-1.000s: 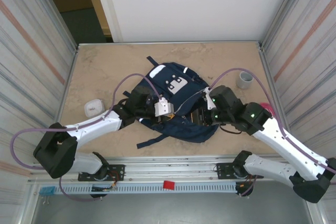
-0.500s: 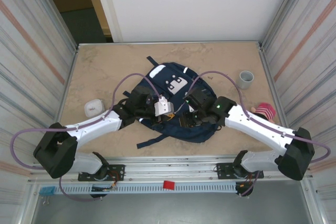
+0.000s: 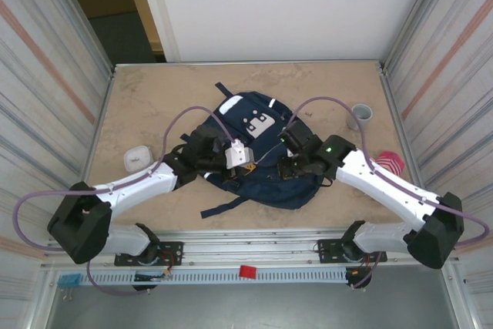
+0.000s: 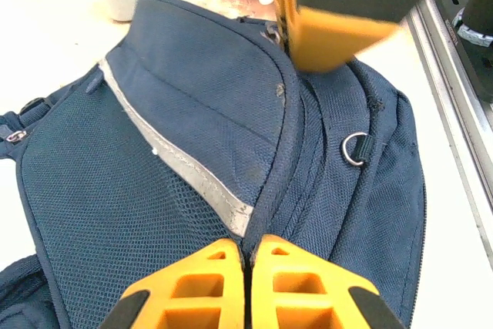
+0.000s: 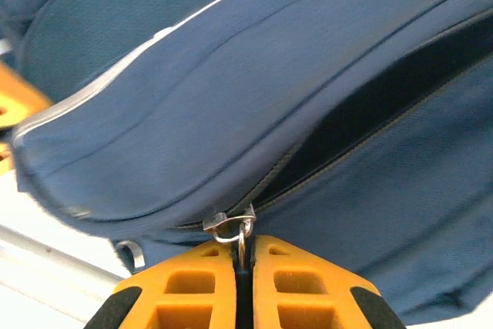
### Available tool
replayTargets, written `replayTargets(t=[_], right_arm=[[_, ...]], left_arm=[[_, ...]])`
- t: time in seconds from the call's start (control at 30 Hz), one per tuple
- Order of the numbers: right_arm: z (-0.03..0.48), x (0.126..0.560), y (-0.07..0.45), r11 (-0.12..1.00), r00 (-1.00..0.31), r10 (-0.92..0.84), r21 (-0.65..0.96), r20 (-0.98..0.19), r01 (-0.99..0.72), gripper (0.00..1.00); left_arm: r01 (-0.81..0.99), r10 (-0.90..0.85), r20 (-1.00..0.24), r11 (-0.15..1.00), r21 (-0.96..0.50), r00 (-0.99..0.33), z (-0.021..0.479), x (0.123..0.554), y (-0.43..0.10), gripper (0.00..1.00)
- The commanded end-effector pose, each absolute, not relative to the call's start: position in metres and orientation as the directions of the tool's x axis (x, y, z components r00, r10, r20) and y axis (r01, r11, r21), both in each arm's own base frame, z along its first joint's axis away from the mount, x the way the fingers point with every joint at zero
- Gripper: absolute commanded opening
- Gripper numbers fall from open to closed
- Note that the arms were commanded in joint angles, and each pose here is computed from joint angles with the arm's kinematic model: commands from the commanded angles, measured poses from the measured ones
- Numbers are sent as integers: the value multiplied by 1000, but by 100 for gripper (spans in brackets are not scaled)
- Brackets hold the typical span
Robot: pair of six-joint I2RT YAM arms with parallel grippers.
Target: Pack the student bag
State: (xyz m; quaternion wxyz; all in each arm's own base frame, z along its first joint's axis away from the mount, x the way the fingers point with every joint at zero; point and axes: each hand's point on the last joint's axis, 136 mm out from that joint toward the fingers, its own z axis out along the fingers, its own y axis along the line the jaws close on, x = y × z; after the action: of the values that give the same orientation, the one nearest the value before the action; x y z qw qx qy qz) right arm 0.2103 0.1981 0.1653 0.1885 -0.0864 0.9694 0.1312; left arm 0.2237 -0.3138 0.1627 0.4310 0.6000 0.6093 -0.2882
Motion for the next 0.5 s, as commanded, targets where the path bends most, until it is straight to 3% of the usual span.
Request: replayTargets(t=[0.0, 0.2, 0.27, 0.37, 0.47], right_arm=[[174, 214, 158, 981, -913, -96, 121, -396, -155, 0], [172, 219, 168, 966, -916, -116, 170, -384, -194, 0], [173, 220, 184, 949, -910, -122, 222, -397, -224, 0], [174, 220, 201, 933, -902, -125, 260, -414, -249, 0], [170, 220, 206, 933, -904, -121, 265, -411, -246, 0]], left_arm=[[978, 482, -874, 150, 147, 58, 168, 223, -301, 2], [965, 491, -871, 233, 124, -7, 166, 228, -289, 7], [947, 474, -877, 312, 82, -81, 170, 234, -285, 21], [893, 349, -899, 440, -92, -265, 190, 238, -278, 46], [754, 184, -855, 584, -302, -485, 206, 242, -265, 59]])
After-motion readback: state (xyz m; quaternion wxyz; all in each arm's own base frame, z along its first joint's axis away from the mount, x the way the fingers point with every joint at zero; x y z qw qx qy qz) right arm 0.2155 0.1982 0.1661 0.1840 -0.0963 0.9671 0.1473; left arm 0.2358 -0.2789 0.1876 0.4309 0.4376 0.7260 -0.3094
